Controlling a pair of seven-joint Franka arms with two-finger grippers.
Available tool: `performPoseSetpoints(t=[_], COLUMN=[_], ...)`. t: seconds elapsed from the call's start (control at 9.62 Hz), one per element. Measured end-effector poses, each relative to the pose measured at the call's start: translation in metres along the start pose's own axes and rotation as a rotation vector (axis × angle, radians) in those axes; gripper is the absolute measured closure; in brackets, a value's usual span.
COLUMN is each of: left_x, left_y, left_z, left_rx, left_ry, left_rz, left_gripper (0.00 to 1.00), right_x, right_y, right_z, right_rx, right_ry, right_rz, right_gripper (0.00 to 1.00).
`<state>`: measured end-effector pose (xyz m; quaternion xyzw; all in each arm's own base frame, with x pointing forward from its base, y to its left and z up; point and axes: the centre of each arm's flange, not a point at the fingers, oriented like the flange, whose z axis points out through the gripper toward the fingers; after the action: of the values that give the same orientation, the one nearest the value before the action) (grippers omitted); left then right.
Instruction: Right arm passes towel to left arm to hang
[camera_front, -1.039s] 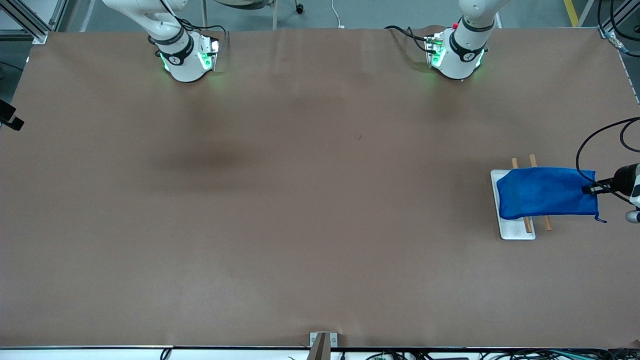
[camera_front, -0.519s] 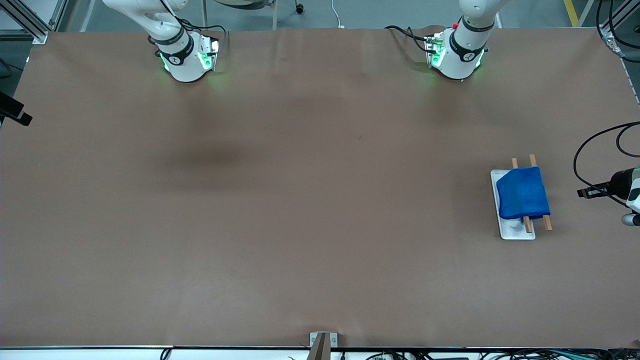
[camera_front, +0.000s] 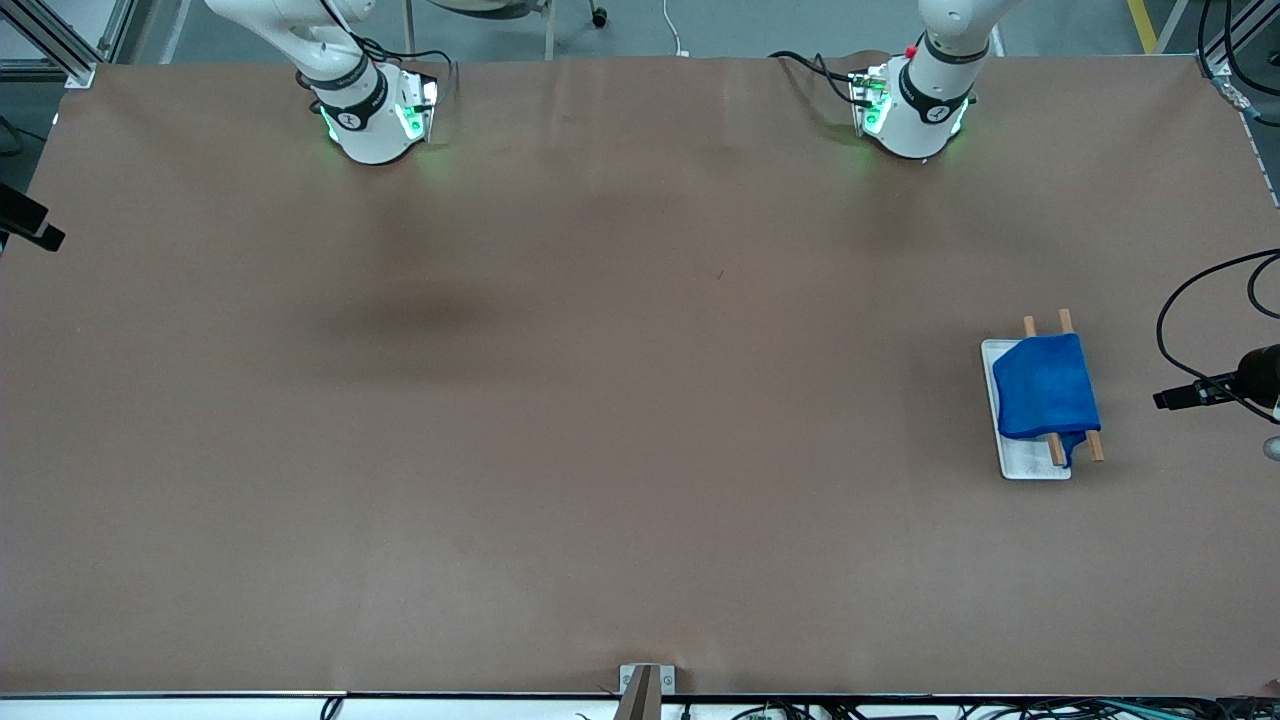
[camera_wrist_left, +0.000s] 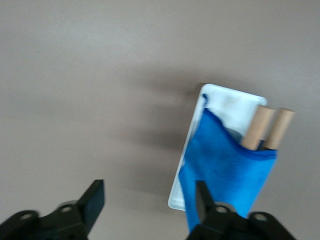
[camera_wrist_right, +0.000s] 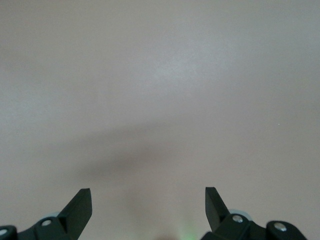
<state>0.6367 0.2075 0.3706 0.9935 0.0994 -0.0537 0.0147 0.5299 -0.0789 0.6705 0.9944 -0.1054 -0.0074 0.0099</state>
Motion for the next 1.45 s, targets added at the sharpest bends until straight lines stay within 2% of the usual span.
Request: performPoseSetpoints(t=[0.1, 0.31, 0.73, 0.94, 1.14, 1.45], left_x=[0.000, -0.015, -0.086, -0.106, -0.125, -0.138], left_y=[0.020, 0.068, 0.167, 0.184, 0.203, 0.220], left_z=[-0.018, -0.074, -0.209, -0.244, -0.274, -0.289], left_rx=[-0.003, 0.007, 0.061, 0.066, 0.071, 0.080], left_ry=[0.009, 0.025, 0.046, 0.059, 0.101, 0.129], left_rz=[0.025, 0.066, 0.085, 0.116, 0.143, 0.213], left_gripper=[0.00, 0.00, 0.00, 0.00, 0.00, 0.00], right_x=[0.000, 0.000, 0.000, 0.000, 0.000, 0.000], right_y=[0.000, 0.000, 0.001, 0.001, 0.002, 0.003], right_z=[0.000, 0.000, 0.000, 0.000, 0.000, 0.000], right_rx=[0.000, 0.000, 0.000, 0.000, 0.000, 0.000], right_ry=[0.001, 0.002, 0.002, 0.002, 0.001, 0.001], right_rz=[0.000, 0.000, 0.002, 0.002, 0.004, 0.005], right_gripper=[0.00, 0.00, 0.00, 0.00, 0.00, 0.00])
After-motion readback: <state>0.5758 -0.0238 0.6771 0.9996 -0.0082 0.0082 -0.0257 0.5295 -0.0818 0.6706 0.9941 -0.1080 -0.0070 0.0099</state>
